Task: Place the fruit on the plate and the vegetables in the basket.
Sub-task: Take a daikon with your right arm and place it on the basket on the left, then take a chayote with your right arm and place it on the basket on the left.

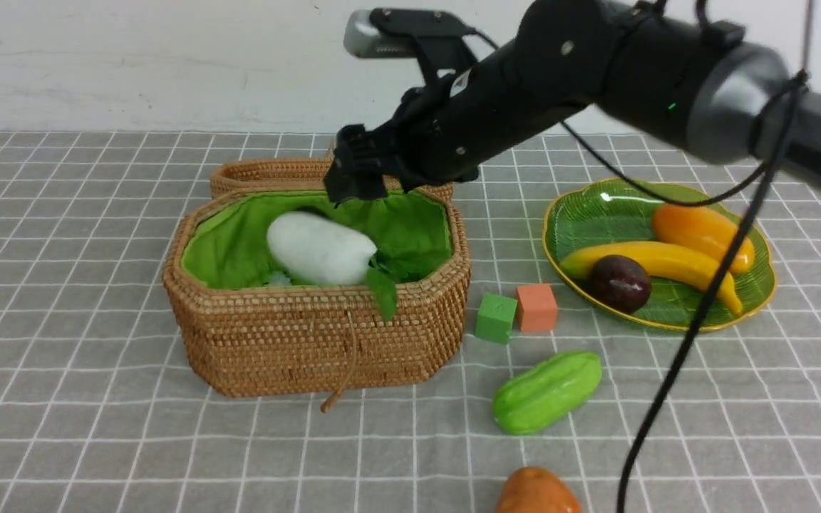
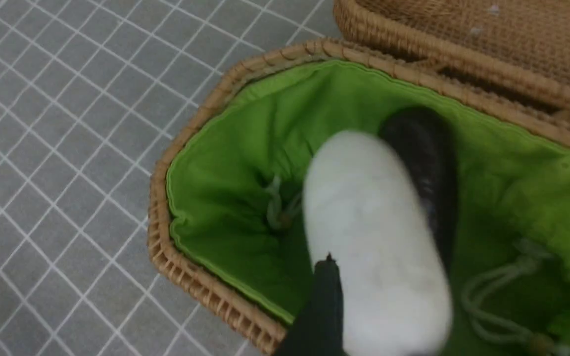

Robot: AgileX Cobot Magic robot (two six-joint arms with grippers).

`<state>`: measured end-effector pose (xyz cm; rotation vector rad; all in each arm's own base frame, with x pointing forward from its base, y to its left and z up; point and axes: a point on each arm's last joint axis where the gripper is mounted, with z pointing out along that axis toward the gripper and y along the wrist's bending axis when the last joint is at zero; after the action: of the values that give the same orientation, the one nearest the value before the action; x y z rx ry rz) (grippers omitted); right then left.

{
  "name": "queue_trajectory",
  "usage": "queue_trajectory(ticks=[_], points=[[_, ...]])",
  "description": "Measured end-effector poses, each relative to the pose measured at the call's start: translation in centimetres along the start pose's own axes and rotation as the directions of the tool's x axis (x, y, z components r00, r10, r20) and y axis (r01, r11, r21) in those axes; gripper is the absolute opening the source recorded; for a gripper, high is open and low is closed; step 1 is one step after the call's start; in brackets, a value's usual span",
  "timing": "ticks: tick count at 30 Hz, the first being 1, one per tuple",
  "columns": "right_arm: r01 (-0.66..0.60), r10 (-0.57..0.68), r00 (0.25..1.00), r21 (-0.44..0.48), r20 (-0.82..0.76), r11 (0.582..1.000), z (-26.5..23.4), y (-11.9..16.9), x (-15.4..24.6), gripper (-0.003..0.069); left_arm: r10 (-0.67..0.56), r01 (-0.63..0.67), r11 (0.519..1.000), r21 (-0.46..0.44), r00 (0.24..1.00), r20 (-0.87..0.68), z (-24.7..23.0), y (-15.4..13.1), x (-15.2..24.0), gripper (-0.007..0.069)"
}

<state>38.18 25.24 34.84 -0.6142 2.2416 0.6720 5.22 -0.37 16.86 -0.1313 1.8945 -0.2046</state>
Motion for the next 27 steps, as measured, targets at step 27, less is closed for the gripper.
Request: queue_trajectory(ticks=[27], points=[[-0.882,0.898,0.419,0.294,0.133,0.368,-2.0,-10.1,16.3,0.0560,0.000,0.000,1.000,0.000,1.000,0.000,0.0,0.0,0.0,0.0237]])
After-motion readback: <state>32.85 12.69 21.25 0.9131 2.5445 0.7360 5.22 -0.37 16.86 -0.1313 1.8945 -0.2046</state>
